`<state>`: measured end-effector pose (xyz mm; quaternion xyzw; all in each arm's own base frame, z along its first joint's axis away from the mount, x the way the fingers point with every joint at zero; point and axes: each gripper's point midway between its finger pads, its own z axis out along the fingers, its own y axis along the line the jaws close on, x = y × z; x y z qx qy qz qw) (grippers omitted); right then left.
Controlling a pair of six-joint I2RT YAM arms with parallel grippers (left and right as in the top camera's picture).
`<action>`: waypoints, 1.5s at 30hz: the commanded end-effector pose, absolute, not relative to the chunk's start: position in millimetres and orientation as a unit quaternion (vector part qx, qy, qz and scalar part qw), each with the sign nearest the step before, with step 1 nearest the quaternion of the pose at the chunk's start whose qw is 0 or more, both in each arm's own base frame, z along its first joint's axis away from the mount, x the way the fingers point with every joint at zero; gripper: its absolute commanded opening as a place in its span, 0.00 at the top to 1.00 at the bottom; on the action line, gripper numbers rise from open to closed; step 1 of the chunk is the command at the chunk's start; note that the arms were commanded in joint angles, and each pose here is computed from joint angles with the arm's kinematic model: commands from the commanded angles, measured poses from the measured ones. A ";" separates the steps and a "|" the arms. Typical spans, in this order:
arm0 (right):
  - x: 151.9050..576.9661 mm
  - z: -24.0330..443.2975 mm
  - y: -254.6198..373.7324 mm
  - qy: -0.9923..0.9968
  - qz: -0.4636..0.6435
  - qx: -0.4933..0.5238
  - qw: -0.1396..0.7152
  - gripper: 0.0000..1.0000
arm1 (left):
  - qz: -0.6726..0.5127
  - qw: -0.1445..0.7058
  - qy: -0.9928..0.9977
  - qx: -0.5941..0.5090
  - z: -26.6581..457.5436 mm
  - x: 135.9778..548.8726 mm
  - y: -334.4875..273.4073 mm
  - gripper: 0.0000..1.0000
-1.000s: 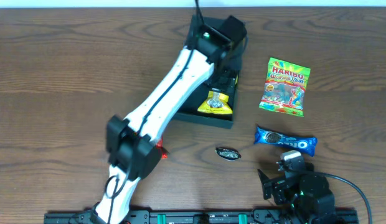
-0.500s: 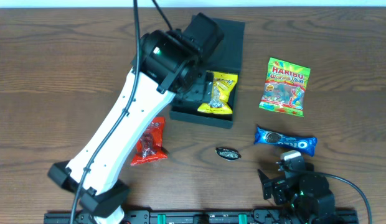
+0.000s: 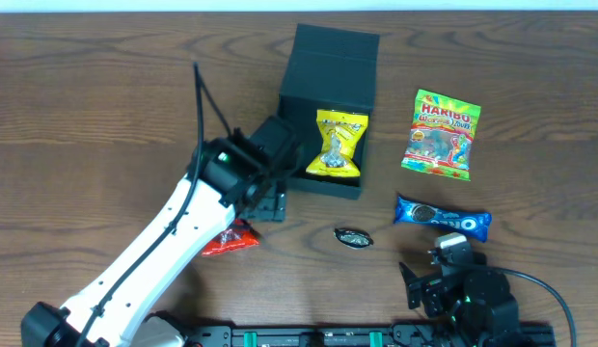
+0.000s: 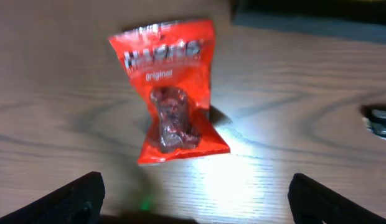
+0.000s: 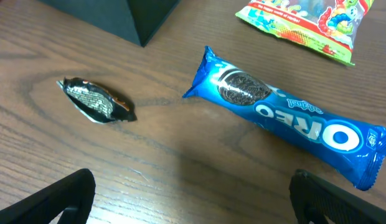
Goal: Pack container
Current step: 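Move the left gripper down to the red HACKS bag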
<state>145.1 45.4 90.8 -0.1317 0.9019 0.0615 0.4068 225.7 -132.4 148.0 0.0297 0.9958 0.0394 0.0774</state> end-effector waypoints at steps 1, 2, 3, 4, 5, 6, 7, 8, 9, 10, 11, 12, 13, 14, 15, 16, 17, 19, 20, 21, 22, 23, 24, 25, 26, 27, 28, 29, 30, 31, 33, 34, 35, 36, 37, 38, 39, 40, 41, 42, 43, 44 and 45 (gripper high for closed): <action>144.7 93.0 44.8 0.901 0.061 -0.131 0.409 0.01 | 0.026 0.045 0.999 0.000 123.2 216.6 -124.8 0.05; 144.7 93.0 44.8 0.901 0.061 -0.131 0.409 0.01 | 0.017 0.036 0.999 -0.007 112.6 214.9 -124.2 0.05; 144.7 93.0 44.8 0.901 0.061 -0.131 0.409 0.01 | 0.013 0.032 0.999 -0.012 106.5 214.3 -123.0 0.05; 144.7 93.0 44.8 0.901 0.061 -0.131 0.409 0.01 | 0.011 0.028 0.999 -0.017 99.3 213.5 -120.9 0.05; 144.7 93.0 44.8 0.901 0.061 -0.131 0.409 0.01 | 0.011 0.025 0.999 -0.021 93.5 212.5 -118.9 0.05; 144.7 93.0 44.8 0.901 0.061 -0.131 0.409 0.01 | 0.007 0.020 0.999 -0.028 86.5 210.9 -116.6 0.05; 144.7 93.0 44.8 0.901 0.061 -0.131 0.409 0.01 | 0.006 0.016 0.999 -0.032 81.4 209.5 -114.7 0.05; 144.7 93.0 44.8 0.901 0.061 -0.131 0.409 0.01 | 0.007 0.012 0.999 -0.038 74.9 208.0 -110.9 0.05; 144.7 93.0 44.8 0.901 0.061 -0.131 0.409 0.01 | 0.008 0.009 0.999 -0.045 68.1 206.5 -106.5 0.05; 144.7 93.0 44.8 0.901 0.061 -0.131 0.409 0.01 | 0.009 0.006 0.999 -0.050 63.6 205.3 -103.8 0.05; 144.7 93.0 44.8 0.901 0.061 -0.131 0.409 0.01 | 0.006 0.004 0.999 -0.051 60.3 204.8 -102.6 0.05; 144.7 93.0 44.8 0.901 0.061 -0.131 0.409 0.01 | 0.002 0.001 0.999 -0.052 57.4 203.8 -102.0 0.05; 144.7 93.0 44.8 0.901 0.061 -0.131 0.409 0.01 | -0.001 0.000 0.999 -0.054 55.5 203.6 -101.5 0.05; 144.7 93.0 44.8 0.901 0.061 -0.131 0.409 0.01 | -0.001 0.000 0.998 -0.057 53.9 203.9 -99.8 0.05; 144.7 93.0 44.8 0.901 0.061 -0.131 0.409 0.01 | -0.002 0.001 0.998 -0.059 53.0 204.3 -99.2 0.05; 144.7 93.0 44.8 0.901 0.061 -0.131 0.409 0.01 | -0.003 0.004 0.998 -0.061 52.0 206.0 -98.8 0.05; 144.7 93.0 44.8 0.901 0.061 -0.131 0.409 0.01 | -0.005 0.007 0.998 -0.062 51.2 207.4 -99.1 0.05; 144.7 93.0 44.8 0.901 0.061 -0.131 0.409 0.01 | -0.009 0.014 0.998 -0.062 49.7 211.7 -100.9 0.05; 144.7 93.0 44.8 0.901 0.061 -0.131 0.409 0.01 | -0.010 0.016 0.998 -0.062 48.6 213.8 -101.9 0.05; 144.7 93.0 44.8 0.901 0.061 -0.131 0.409 0.01 | -0.012 0.019 0.998 -0.062 47.3 216.1 -103.1 0.05; 144.8 93.1 44.8 0.901 0.061 -0.131 0.409 0.01 | -0.015 0.019 0.998 -0.062 45.1 217.9 -105.1 0.05; 144.7 93.0 44.8 0.901 0.061 -0.131 0.409 0.01 | -0.018 0.016 0.998 -0.062 42.1 219.0 -107.2 0.05; 144.7 93.0 44.8 0.901 0.061 -0.131 0.409 0.01 | -0.019 0.010 0.998 -0.062 38.2 219.3 -108.7 0.05; 144.7 93.0 44.8 0.901 0.061 -0.131 0.409 0.01 | -0.017 0.005 0.998 -0.062 34.9 219.0 -108.7 0.05; 144.7 93.0 44.8 0.901 0.061 -0.131 0.409 0.01 | -0.013 -0.001 0.998 -0.063 31.1 218.6 -108.4 0.05; 144.7 93.0 44.8 0.901 0.061 -0.131 0.409 0.01 | -0.010 -0.006 0.998 -0.063 27.5 218.4 -108.3 0.05; 144.7 93.0 44.8 0.901 0.061 -0.131 0.409 0.01 | -0.009 -0.009 0.998 -0.063 24.5 218.8 -108.6 0.05; 144.7 93.0 44.8 0.901 0.061 -0.131 0.409 0.01 | -0.007 -0.012 0.998 -0.063 22.0 218.9 -108.6 0.05; 144.7 93.0 44.8 0.901 0.061 -0.131 0.409 0.01 | -0.006 -0.013 0.998 -0.063 20.2 219.2 -108.7 0.05; 144.7 93.0 44.8 0.901 0.061 -0.131 0.409 0.01 | -0.006 -0.013 0.998 -0.063 19.7 219.6 -108.9 0.05; 144.7 93.0 44.8 0.901 0.061 -0.131 0.409 0.01 | -0.008 -0.011 0.998 -0.063 19.7 221.0 -109.5 0.05; 144.7 93.0 44.8 0.901 0.061 -0.131 0.409 0.01 | -0.007 -0.009 0.998 -0.063 19.7 221.8 -109.2 0.05; 144.7 93.0 44.8 0.901 0.061 -0.131 0.409 0.01 | -0.006 -0.006 0.998 -0.063 19.7 222.7 -109.0 0.05; 144.7 93.0 44.8 0.901 0.061 -0.131 0.409 0.01 | -0.007 -0.005 0.998 -0.063 19.7 223.5 -109.2 0.05; 144.7 93.0 44.8 0.901 0.061 -0.131 0.409 0.01 | -0.007 -0.003 0.998 -0.063 19.7 224.3 -109.6 0.05; 144.7 93.0 44.8 0.901 0.061 -0.131 0.409 0.01 | -0.008 -0.002 0.998 -0.063 19.7 225.0 -109.9 0.05; 144.7 93.0 44.8 0.901 0.061 -0.131 0.409 0.01 | -0.009 -0.001 0.998 -0.063 19.7 225.5 -110.2 0.05; 144.7 93.0 44.8 0.901 0.061 -0.131 0.409 0.01 | -0.009 0.000 0.998 -0.063 19.7 225.8 -110.3 0.05; 144.7 93.0 44.8 0.901 0.061 -0.131 0.409 0.01 | -0.009 -0.001 0.998 -0.063 19.6 225.7 -110.3 0.05; 144.7 93.0 44.8 0.901 0.061 -0.131 0.409 0.01 | -0.009 0.000 0.998 -0.066 19.5 225.7 -110.2 0.03; 144.7 93.0 44.8 0.901 0.061 -0.131 0.409 0.01 | -0.009 0.000 0.998 -0.070 19.5 225.8 -110.3 0.01; 144.7 93.0 44.8 0.901 0.061 -0.131 0.409 0.01 | -0.009 0.000 0.997 -0.073 19.5 225.8 -110.3 0.00; 144.7 93.0 44.8 0.901 0.061 -0.131 0.409 0.01 | -0.009 0.000 0.997 -0.074 19.5 225.9 -110.1 0.05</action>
